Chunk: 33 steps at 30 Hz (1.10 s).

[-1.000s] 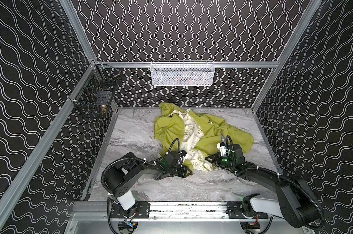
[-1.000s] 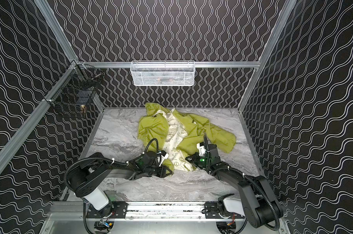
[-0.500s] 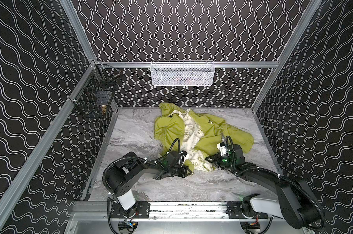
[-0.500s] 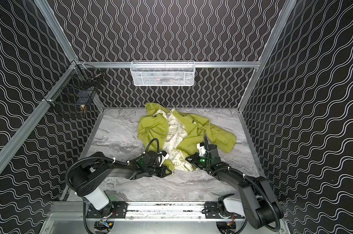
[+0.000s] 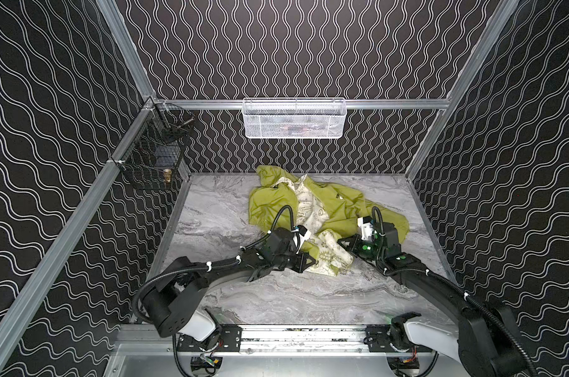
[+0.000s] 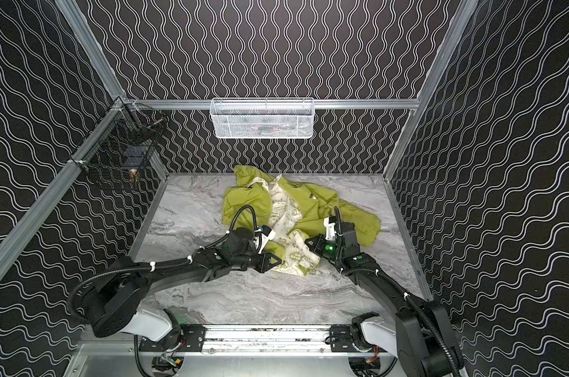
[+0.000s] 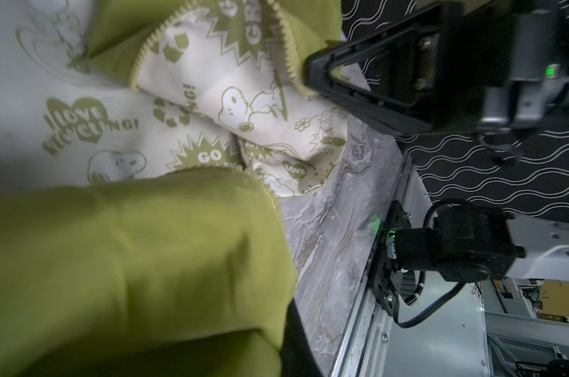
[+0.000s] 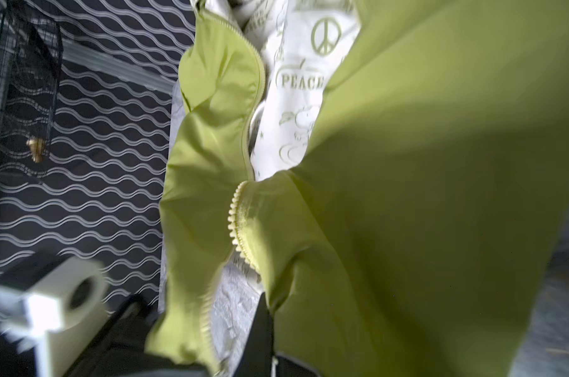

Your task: Zip up the jacket

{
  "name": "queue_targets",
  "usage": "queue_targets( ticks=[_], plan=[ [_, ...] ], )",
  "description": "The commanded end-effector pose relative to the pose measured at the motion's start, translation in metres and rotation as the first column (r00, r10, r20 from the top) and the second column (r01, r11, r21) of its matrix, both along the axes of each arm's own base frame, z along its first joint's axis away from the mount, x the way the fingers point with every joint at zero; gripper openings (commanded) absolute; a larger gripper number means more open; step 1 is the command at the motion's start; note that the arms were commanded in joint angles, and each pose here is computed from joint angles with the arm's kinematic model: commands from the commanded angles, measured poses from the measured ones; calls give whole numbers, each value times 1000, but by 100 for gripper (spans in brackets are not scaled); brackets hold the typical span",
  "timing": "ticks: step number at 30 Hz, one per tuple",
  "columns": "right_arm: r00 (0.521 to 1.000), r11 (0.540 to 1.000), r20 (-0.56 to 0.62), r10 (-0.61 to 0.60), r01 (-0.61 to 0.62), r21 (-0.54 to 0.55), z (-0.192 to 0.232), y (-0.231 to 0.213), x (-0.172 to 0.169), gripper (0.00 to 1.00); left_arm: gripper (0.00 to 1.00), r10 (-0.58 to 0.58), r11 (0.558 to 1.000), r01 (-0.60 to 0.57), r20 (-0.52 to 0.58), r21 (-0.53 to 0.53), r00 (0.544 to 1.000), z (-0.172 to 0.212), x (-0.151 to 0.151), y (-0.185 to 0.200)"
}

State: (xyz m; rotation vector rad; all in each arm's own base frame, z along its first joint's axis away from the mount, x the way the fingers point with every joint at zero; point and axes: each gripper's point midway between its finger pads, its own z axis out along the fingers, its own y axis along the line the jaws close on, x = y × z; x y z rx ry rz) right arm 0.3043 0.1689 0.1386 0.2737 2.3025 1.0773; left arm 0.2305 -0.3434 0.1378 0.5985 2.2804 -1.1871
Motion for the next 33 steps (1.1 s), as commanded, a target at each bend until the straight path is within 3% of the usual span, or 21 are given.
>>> queue_targets(
  ticks=[1,6,10,14,19,21,24,31,33],
  plan=[
    [999,997,24,-36,37,-68,12,-11,16,0,0,-17,999,21,90,-35,996,31,6,2],
    [993,985,40,-108,112,-130,33,-22,42,0,0,13,996,7,221,-88,975,80,21,6],
    [986,991,120,-117,123,-44,64,-22,57,0,0,106,994,-93,326,-57,939,100,47,14],
    [966,990,227,-122,134,-38,90,-24,65,0,0,164,985,-166,492,-41,855,116,72,20],
    [956,995,291,-21,49,-88,110,-13,72,0,0,72,991,-127,661,36,747,137,79,17],
    [950,996,312,21,8,-92,115,-8,70,0,0,33,990,-118,687,78,726,140,82,15],
    [932,997,362,4,24,-73,123,-9,71,0,0,14,981,-141,681,132,732,139,88,16],
    [933,996,351,-80,89,-10,129,-18,76,0,0,99,986,-161,592,53,800,146,94,10],
    [939,998,339,-55,57,4,129,-18,76,0,0,96,989,-145,574,40,813,145,95,5]
  ],
)
